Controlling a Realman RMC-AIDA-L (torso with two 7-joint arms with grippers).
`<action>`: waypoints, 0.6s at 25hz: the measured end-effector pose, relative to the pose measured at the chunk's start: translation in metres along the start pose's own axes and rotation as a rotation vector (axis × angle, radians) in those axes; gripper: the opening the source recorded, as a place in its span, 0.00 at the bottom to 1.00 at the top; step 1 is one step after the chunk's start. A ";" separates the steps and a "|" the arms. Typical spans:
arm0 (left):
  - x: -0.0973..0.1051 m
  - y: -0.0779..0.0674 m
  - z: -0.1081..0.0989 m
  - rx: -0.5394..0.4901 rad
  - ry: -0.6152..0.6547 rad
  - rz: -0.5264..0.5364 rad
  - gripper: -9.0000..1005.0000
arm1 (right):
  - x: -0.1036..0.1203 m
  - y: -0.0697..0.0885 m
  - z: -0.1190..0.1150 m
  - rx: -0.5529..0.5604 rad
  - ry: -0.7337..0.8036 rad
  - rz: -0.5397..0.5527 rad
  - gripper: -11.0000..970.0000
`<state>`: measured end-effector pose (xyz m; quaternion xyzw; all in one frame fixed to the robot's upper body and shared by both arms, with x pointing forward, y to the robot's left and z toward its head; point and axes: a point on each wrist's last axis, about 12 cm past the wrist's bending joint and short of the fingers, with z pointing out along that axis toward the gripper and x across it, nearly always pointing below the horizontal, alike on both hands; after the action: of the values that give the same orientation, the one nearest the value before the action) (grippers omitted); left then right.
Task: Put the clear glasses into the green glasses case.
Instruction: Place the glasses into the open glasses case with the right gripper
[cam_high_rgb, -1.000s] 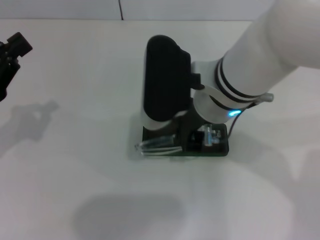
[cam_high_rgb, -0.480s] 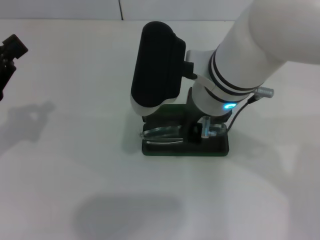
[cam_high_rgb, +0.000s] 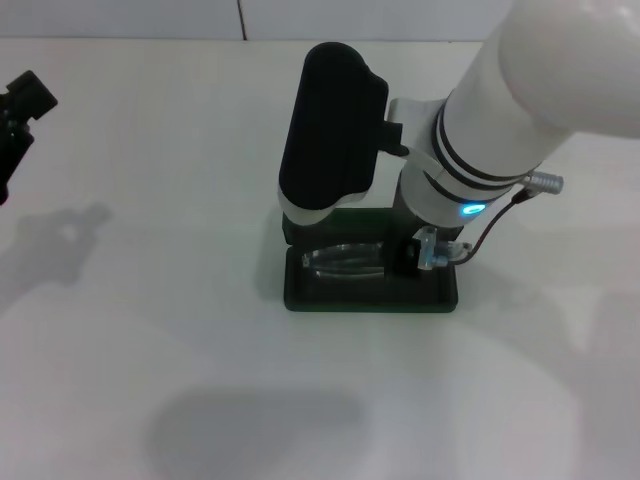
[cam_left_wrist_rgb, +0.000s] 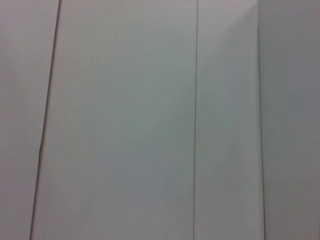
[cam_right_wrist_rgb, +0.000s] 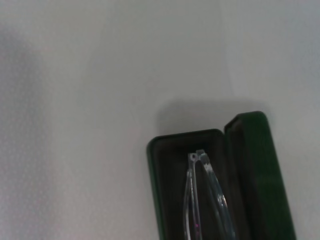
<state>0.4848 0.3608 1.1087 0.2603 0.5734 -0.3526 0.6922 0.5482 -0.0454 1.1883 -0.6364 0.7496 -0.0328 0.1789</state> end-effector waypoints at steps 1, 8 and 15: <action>0.000 0.000 0.000 0.000 0.000 0.000 0.08 | 0.000 0.000 0.001 0.005 -0.001 -0.002 0.07; 0.002 -0.002 0.000 0.001 0.004 -0.002 0.08 | 0.000 0.002 0.010 0.015 -0.004 -0.021 0.07; 0.002 -0.002 -0.002 -0.003 0.005 0.001 0.08 | -0.001 0.003 0.013 0.022 -0.010 -0.033 0.07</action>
<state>0.4819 0.3605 1.1061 0.2605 0.5755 -0.3506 0.6914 0.5496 -0.0415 1.1758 -0.6467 0.7378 -0.0405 0.1891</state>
